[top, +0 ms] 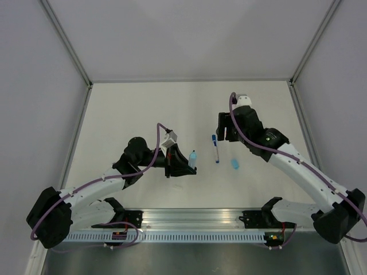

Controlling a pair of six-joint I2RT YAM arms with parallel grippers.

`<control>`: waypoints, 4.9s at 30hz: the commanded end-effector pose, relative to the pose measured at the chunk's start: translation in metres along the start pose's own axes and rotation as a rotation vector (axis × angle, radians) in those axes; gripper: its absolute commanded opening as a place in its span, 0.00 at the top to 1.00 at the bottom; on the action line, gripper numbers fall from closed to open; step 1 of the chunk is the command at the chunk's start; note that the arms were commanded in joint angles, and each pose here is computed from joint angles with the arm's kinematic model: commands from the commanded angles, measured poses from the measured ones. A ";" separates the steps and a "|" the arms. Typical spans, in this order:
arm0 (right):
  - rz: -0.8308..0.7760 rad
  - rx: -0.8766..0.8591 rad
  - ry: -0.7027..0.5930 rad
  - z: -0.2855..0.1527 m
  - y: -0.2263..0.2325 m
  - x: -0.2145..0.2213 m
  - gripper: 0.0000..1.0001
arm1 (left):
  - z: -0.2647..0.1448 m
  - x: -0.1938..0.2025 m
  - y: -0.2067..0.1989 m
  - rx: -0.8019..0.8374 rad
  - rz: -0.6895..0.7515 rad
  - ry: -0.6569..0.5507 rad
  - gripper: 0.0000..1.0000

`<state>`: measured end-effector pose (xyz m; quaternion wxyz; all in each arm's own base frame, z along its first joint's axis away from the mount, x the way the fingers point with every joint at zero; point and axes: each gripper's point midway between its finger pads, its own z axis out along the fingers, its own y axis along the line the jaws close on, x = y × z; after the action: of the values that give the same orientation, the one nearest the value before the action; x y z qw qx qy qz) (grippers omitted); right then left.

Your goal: Insert the pens into the pen caps

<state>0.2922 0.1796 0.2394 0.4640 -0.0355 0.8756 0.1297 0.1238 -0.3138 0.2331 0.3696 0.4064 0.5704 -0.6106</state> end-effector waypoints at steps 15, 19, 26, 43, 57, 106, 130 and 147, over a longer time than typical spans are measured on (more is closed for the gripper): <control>-0.068 0.177 0.712 0.047 -0.073 0.162 0.36 | -0.015 -0.020 0.017 -0.189 0.156 -0.089 0.98; -0.090 0.196 0.760 0.054 -0.081 0.178 0.38 | -0.020 -0.025 0.013 -0.202 0.180 -0.123 0.98; -0.113 0.200 0.806 0.060 -0.090 0.190 0.39 | -0.026 -0.029 0.016 -0.243 0.201 -0.151 0.98; -0.080 0.162 0.863 0.070 -0.104 0.218 0.50 | -0.030 -0.033 0.014 -0.261 0.220 -0.165 0.98; -0.052 0.177 0.801 0.066 -0.100 0.200 0.99 | -0.034 -0.034 0.027 -0.336 0.206 -0.166 0.98; -0.005 -0.258 -0.381 -0.080 0.185 -0.044 1.00 | -0.026 -0.034 0.044 -0.386 0.080 -0.161 0.98; -0.091 -0.178 -0.351 -0.068 0.177 -0.016 1.00 | -0.031 -0.038 0.043 -0.409 0.096 -0.189 0.98; -0.126 -0.209 -0.269 -0.054 0.195 0.018 1.00 | -0.037 -0.043 0.035 -0.400 0.122 -0.230 0.98</control>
<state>0.2097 0.3446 0.3081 0.5941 -0.1071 0.7725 0.1970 0.1779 -0.2815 0.2372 0.5180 0.2940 0.6359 -0.4908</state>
